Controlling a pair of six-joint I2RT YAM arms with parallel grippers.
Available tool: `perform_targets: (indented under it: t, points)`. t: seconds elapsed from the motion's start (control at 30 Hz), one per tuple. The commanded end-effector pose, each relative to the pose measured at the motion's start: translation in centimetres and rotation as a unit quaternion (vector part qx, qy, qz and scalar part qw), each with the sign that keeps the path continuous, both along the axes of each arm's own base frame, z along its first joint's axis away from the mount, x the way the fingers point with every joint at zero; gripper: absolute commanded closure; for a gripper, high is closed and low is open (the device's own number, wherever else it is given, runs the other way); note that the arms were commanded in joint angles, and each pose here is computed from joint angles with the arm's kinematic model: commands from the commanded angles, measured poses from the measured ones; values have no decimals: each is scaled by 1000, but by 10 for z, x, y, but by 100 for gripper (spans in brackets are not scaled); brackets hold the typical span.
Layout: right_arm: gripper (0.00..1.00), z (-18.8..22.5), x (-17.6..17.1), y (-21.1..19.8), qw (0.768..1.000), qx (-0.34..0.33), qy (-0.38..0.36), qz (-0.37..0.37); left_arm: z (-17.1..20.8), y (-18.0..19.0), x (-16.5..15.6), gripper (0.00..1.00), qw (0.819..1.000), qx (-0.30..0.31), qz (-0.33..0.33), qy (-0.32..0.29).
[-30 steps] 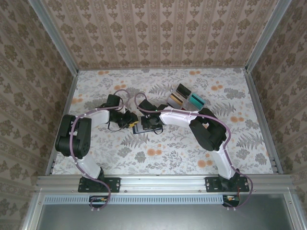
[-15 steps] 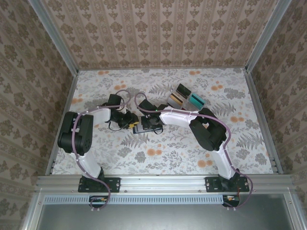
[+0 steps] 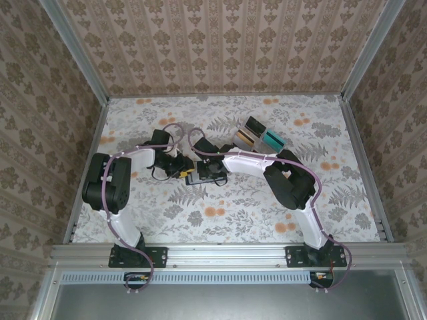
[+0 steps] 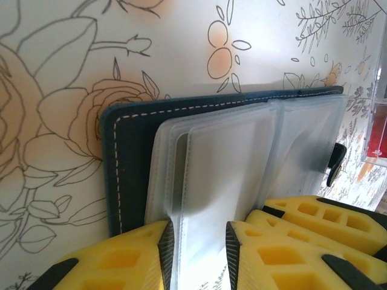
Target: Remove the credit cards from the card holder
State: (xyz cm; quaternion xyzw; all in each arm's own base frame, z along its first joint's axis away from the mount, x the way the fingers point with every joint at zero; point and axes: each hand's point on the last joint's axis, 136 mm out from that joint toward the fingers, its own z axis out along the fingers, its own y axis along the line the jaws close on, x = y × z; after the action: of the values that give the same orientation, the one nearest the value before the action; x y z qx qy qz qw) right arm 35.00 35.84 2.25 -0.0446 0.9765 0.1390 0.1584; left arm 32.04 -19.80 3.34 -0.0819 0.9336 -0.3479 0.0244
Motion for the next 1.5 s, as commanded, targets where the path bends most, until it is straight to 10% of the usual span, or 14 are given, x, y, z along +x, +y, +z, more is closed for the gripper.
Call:
perform_targets:
  t: [0.0,1.47]
  points:
    - [86,-39,-22,-30,997,-61,57,-5,1,-10,-9,69,999,-13,-35,12]
    - [98,-48,-23,-33,994,15,97,-45,0,-12,-19,67,998,21,-49,14]
